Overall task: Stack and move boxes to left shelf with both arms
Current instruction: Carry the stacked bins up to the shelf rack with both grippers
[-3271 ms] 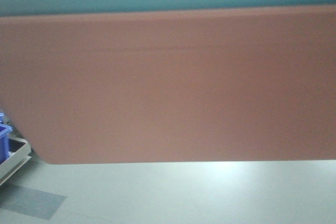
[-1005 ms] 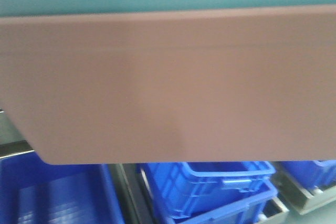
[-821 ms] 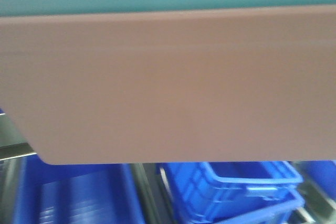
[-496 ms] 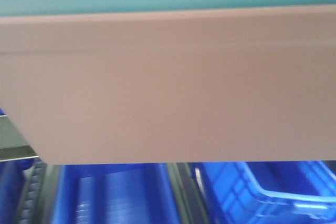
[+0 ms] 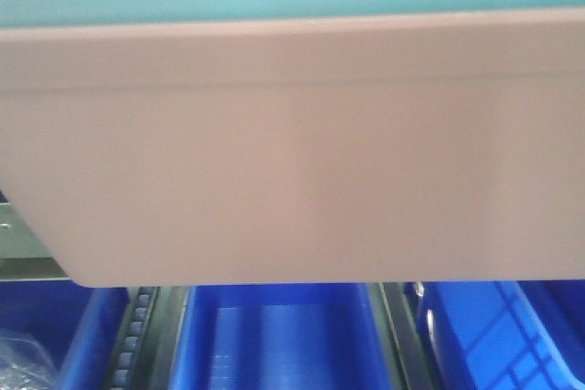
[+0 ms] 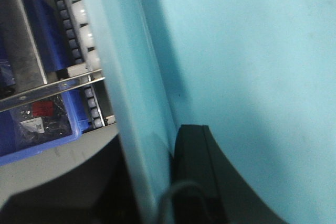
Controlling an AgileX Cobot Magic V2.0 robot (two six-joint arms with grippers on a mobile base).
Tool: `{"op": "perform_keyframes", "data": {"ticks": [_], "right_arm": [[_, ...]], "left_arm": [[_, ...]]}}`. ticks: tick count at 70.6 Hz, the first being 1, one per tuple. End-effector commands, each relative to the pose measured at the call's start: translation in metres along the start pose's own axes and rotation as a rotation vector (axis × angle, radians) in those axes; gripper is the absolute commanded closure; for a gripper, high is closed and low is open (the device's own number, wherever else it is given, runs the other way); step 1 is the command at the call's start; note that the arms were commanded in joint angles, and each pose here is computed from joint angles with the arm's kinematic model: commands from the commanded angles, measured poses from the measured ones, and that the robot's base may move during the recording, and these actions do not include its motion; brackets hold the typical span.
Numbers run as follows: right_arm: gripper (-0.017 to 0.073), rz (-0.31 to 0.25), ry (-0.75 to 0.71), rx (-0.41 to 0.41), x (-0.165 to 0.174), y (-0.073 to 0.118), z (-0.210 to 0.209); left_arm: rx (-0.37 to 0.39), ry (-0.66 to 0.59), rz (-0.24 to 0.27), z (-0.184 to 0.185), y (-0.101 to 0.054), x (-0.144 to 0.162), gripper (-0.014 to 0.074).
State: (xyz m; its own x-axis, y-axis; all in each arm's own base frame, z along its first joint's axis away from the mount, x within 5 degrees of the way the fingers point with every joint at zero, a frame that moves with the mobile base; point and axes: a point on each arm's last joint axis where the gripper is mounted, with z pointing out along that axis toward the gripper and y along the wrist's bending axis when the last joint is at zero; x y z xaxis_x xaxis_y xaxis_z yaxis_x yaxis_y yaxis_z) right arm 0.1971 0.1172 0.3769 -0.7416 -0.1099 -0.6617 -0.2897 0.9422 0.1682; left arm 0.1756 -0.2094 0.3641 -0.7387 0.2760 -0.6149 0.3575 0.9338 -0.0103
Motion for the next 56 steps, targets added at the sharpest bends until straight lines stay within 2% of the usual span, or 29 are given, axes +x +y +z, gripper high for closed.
{"op": "perform_keyframes", "data": {"ticks": [1, 56], "right_arm": [[0.0527, 0.003, -0.191, -0.065, -0.0186, 0.0046, -0.0221], [0.0527, 0.003, -0.191, -0.065, -0.0186, 0.0046, -0.0221]], "left_arm": [[0.071, -0.132, 0.034, -0.0211, -0.0025, -0.0128, 0.0596], [0.071, -0.132, 0.034, -0.0211, -0.0025, -0.0128, 0.0596]]}}
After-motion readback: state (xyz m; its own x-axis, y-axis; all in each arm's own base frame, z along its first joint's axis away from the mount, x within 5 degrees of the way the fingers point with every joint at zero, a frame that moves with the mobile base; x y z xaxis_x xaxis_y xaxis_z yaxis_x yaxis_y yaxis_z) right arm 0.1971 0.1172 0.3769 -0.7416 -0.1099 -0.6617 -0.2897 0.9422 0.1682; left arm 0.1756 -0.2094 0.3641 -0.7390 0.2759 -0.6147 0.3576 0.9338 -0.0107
